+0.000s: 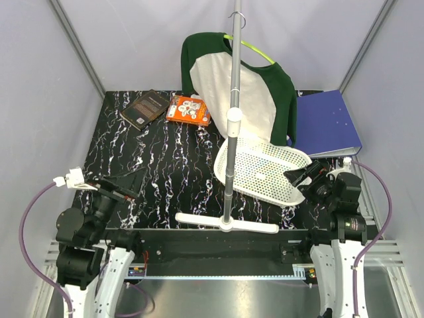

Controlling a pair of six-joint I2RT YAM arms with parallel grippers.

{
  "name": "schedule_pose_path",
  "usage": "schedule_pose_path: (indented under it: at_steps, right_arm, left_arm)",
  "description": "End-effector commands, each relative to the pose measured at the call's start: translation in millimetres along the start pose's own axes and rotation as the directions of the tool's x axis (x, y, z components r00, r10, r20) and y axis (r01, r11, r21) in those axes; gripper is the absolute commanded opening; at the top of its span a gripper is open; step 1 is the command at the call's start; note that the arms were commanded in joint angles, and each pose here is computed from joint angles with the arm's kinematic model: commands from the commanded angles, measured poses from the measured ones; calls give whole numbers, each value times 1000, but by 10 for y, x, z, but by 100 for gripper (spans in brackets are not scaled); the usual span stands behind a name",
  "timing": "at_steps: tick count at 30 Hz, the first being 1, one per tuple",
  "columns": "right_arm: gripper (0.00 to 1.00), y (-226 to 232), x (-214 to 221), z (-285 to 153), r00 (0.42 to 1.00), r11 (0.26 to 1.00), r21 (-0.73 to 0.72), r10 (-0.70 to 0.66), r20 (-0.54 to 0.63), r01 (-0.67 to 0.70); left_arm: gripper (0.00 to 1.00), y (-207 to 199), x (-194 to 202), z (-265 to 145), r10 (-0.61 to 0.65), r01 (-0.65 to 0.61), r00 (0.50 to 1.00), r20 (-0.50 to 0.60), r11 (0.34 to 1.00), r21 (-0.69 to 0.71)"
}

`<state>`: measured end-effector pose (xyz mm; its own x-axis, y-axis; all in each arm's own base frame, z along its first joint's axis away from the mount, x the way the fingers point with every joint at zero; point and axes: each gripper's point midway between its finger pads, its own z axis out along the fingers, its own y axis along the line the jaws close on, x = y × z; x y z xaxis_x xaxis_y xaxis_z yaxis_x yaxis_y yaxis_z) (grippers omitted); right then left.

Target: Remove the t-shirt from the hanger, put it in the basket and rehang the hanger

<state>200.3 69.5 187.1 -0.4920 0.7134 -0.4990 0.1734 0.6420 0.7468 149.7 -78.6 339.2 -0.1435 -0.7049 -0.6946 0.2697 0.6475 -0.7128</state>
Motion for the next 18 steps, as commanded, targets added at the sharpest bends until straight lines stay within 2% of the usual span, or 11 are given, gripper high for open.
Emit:
schedule_pose_path:
  at_steps: [1, 7, 11, 17, 18]
  right_arm:
    - [100, 224, -131, -118, 992, 991, -56, -121, 21, 122]
    - [100, 592, -362, -267, 966, 957, -139, -244, 87, 254]
    - [100, 691, -500, -189, 961, 951, -136, -269, 66, 276]
    - [100, 894, -742, -69, 949, 936, -158, -309, 59, 315]
    - [100, 996, -831, -104, 936, 921, -168, -340, 86, 350]
  left_arm:
    - [99, 127, 235, -213, 70, -78, 988, -134, 995, -58]
    - [99, 65, 521, -271, 9, -5, 971, -240, 1000, 17]
    - [99, 14, 636, -300, 0, 16, 952, -305, 999, 49]
    - [99, 57, 749, -369, -31, 34, 923, -383, 999, 2]
    - [99, 87, 785, -383, -45, 42, 915, -400, 999, -18]
